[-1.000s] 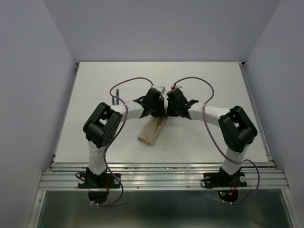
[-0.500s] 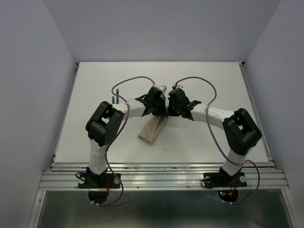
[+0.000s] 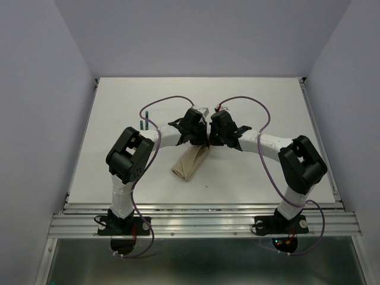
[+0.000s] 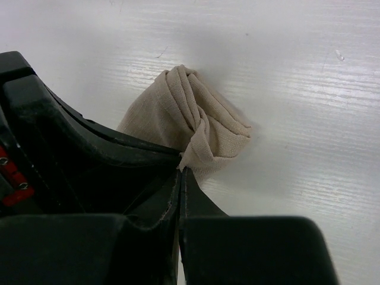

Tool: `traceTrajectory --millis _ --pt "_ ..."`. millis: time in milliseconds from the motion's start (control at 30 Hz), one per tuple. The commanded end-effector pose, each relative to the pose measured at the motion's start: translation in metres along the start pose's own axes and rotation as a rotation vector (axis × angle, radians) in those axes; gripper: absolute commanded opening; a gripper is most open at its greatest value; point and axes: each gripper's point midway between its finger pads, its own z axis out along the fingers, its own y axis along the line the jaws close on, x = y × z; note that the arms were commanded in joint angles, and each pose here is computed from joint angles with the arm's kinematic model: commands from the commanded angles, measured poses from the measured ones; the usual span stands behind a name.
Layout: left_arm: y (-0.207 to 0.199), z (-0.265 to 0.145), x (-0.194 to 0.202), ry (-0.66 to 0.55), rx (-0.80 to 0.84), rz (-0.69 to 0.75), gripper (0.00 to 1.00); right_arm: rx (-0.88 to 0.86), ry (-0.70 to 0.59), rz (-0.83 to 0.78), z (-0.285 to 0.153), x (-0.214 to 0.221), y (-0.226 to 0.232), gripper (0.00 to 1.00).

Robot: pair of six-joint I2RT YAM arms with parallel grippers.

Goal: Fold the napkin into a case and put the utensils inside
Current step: Stuff the top corner of the smaller-rectangle-folded napkin into the folded napkin.

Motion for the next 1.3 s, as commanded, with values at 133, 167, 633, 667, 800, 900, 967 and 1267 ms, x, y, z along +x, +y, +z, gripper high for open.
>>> traceTrajectory --millis 133,167,633,667,800,900,967,1267 --pt "-0.023 -0.029 -0.007 -0.001 0.086 0.053 0.14 -0.074 -0.086 0.014 -0.010 -0.022 0.021 0.01" --pt "-0.024 -0.030 -0.007 -0.002 0.090 0.056 0.16 -0.075 -0.087 0.014 -0.010 -0.023 0.021 0.01" --pt "-0.029 -0.062 -0.007 0.002 0.094 0.083 0.52 -0.070 -0.083 0.010 -0.009 -0.021 0.020 0.01" --pt "-0.030 -0.066 -0.007 -0.003 0.097 0.084 0.52 -0.071 -0.084 0.011 -0.010 -0.022 0.020 0.01" --pt "-0.028 -0.070 -0.008 -0.008 0.100 0.081 0.58 -0.071 -0.082 0.007 -0.010 -0.022 0.021 0.01" --pt "-0.024 -0.072 -0.012 -0.023 0.095 0.072 0.57 -0.072 -0.083 0.007 -0.010 -0.022 0.021 0.01" --pt "-0.022 -0.073 -0.015 -0.034 0.095 0.051 0.45 -0.070 -0.083 0.007 -0.010 -0.022 0.020 0.01" --pt "0.002 -0.059 -0.019 -0.034 0.082 -0.032 0.00 -0.077 -0.078 0.002 -0.009 -0.023 0.023 0.01"
